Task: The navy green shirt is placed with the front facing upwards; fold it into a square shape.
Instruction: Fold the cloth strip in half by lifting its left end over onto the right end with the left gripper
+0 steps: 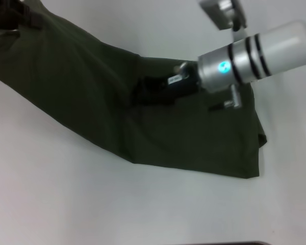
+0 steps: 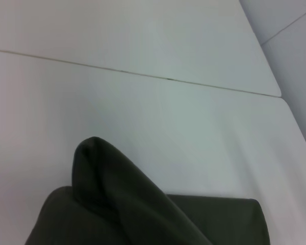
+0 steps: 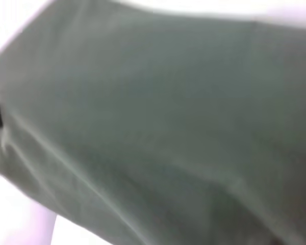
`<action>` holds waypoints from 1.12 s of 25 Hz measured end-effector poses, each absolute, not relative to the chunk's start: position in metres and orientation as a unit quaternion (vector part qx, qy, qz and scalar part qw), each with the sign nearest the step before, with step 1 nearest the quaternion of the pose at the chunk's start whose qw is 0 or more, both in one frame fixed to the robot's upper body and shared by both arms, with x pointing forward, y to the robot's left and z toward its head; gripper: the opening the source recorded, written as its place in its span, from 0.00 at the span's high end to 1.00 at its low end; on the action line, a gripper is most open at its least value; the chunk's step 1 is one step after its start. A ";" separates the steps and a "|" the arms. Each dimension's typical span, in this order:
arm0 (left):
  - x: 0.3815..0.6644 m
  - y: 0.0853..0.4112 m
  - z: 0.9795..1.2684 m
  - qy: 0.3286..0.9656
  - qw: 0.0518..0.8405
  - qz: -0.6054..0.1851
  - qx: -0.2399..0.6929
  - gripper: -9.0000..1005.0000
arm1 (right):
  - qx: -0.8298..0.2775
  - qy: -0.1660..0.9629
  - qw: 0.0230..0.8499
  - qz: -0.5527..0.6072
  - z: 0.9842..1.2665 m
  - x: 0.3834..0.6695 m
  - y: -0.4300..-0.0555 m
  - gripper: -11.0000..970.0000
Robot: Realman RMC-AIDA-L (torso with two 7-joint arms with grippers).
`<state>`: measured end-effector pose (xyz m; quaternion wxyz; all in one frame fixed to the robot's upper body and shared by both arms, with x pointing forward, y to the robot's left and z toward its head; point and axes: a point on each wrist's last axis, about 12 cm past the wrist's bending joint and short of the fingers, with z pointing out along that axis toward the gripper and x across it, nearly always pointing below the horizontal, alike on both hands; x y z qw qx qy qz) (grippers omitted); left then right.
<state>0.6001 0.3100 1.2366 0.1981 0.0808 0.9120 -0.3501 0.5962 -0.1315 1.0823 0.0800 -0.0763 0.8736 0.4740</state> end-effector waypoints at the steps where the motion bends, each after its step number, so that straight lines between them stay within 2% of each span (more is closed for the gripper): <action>1: 0.600 0.311 1.236 0.912 0.198 -0.350 0.080 0.92 | -0.072 0.874 0.086 0.472 1.083 0.598 -0.136 0.98; 7: 0.600 0.312 1.236 0.913 0.199 -0.349 0.077 0.92 | -0.054 0.884 0.098 0.454 1.081 0.601 -0.155 0.98; 11: 0.601 0.310 1.238 0.912 0.200 -0.350 0.080 0.92 | -0.074 0.890 0.090 0.440 1.080 0.600 -0.142 0.98; 20: 0.596 0.310 1.242 0.909 0.202 -0.354 0.088 0.92 | -0.043 0.905 0.123 0.404 1.070 0.610 -0.132 0.98; 28: 0.593 0.310 1.241 0.906 0.204 -0.361 0.090 0.92 | -0.033 0.898 0.127 0.420 1.074 0.613 -0.119 0.98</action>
